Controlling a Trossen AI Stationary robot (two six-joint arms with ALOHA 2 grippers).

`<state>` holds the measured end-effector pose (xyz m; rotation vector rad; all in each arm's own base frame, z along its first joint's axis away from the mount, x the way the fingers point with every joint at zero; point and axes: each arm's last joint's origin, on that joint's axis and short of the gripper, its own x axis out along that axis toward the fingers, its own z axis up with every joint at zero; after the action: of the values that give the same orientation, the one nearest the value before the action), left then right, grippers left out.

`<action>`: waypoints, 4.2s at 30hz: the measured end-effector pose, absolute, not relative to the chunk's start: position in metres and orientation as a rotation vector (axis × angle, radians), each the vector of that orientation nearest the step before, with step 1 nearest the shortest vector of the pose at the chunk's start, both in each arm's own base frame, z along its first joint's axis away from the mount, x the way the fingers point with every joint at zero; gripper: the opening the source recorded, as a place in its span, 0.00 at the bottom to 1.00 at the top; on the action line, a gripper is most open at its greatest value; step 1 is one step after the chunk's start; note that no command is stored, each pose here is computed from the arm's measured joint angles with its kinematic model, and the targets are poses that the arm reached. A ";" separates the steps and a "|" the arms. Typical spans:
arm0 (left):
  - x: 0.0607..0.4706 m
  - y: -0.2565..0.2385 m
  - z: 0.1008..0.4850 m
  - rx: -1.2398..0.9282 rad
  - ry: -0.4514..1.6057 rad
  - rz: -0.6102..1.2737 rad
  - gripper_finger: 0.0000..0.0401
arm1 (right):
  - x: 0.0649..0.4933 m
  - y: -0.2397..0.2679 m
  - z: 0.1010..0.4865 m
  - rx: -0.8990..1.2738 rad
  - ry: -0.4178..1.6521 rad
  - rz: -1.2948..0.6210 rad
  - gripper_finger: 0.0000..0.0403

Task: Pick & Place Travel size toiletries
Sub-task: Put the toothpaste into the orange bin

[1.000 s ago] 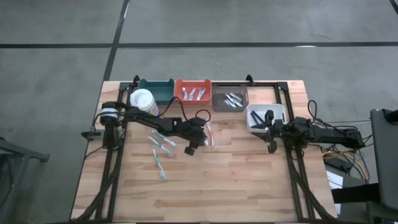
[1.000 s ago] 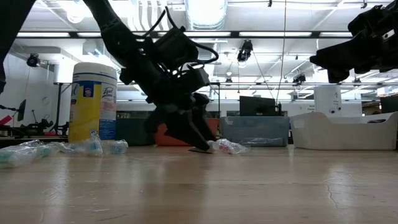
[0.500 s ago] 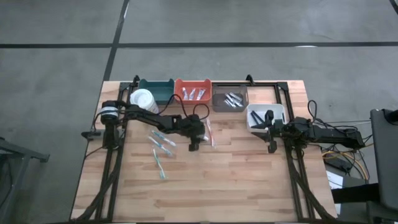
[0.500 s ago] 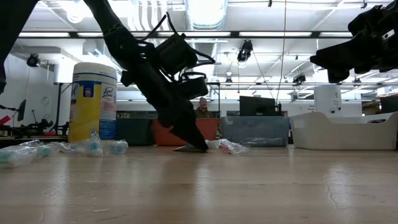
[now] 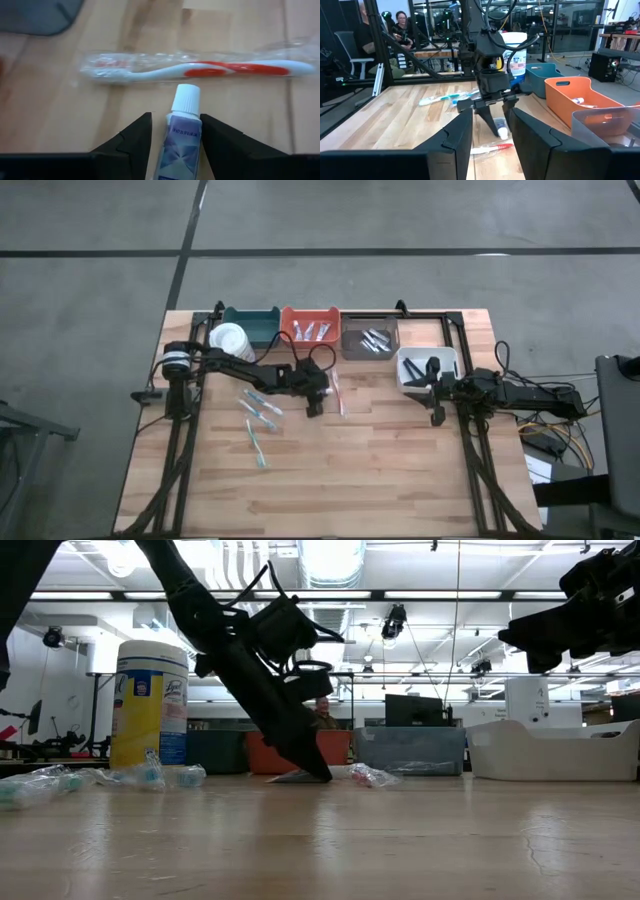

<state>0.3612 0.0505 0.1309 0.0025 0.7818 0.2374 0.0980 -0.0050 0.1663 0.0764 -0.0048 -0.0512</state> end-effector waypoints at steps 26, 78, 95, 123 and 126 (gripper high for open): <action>0.367 0.053 0.138 -0.020 0.676 0.316 0.28 | 0.098 -0.005 0.166 0.078 -0.005 -0.051 0.32; 0.364 0.090 0.263 0.072 0.333 0.653 0.28 | 0.098 -0.005 0.166 0.077 -0.004 -0.051 0.31; 0.331 0.175 0.262 0.011 0.345 0.912 0.28 | 0.098 -0.005 0.166 0.077 -0.005 -0.051 0.29; 0.334 0.205 0.212 -0.019 0.484 0.973 0.28 | 0.098 -0.005 0.166 0.077 -0.005 -0.051 0.29; 0.334 0.205 0.206 -0.025 0.496 0.973 0.28 | 0.098 -0.005 0.166 0.076 -0.005 -0.051 0.29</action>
<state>0.3336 0.2048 0.2065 -0.0254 0.4963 0.9727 0.0980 -0.0050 0.1663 0.0762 -0.0048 -0.0512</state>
